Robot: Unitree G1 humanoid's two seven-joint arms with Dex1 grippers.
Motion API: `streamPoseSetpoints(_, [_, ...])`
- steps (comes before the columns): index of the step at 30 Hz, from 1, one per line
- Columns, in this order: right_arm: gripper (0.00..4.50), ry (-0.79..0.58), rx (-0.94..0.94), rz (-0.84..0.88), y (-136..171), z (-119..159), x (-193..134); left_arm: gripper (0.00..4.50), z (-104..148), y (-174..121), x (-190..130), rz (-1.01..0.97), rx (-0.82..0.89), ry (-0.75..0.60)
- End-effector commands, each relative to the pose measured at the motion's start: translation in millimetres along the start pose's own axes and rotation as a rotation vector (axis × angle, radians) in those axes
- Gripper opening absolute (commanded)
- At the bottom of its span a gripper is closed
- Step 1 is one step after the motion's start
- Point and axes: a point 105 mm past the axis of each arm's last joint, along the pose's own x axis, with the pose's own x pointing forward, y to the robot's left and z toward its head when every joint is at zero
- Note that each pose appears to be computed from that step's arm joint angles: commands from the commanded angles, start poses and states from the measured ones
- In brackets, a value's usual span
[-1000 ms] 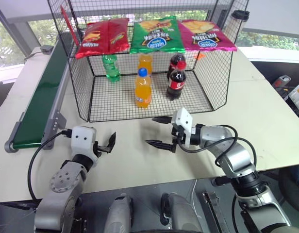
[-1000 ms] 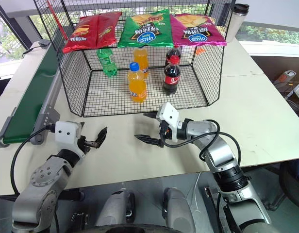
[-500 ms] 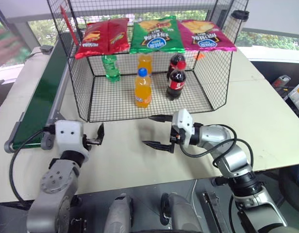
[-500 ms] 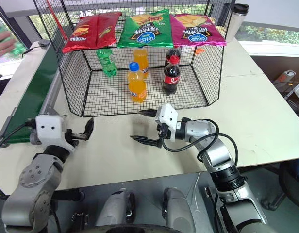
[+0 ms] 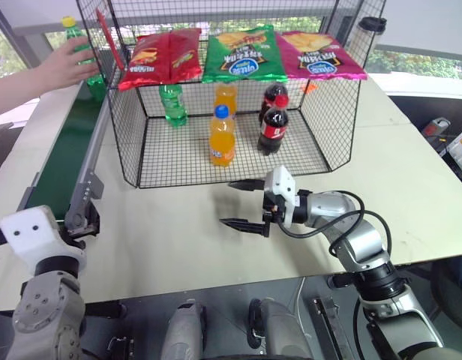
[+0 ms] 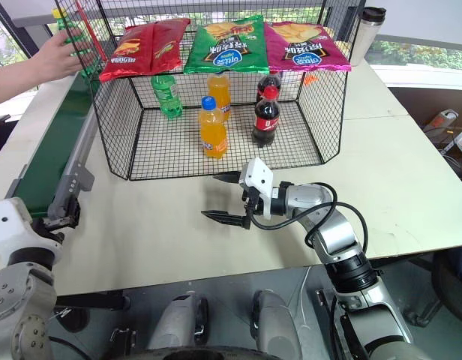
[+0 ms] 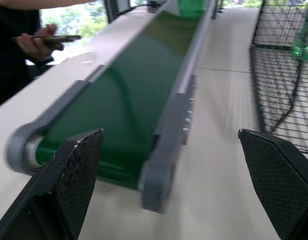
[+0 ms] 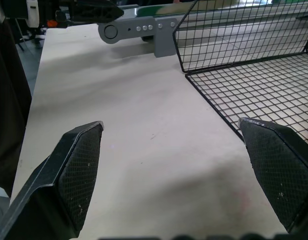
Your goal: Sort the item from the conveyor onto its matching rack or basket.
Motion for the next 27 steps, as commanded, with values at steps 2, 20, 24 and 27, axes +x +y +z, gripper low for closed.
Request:
streamPoseSetpoints(2, [4.50,-0.030,-0.028,0.010,-1.9,8.9,0.7,4.46,10.0,9.0,-0.4,0.037,0.000,-0.046])
streamPoseSetpoints(20, [4.50,-0.022,-0.027,0.002,-2.8,3.9,0.0,4.46,6.7,16.5,1.4,0.038,-0.022,-0.055])
streamPoseSetpoints(24, [4.50,-0.022,-0.024,0.000,-2.8,2.7,0.7,4.46,10.2,21.1,3.1,0.057,-0.010,-0.068])
streamPoseSetpoints(27, [4.50,-0.022,-0.024,-0.002,-2.6,2.2,0.9,4.46,17.1,23.5,6.1,0.057,0.017,-0.094])
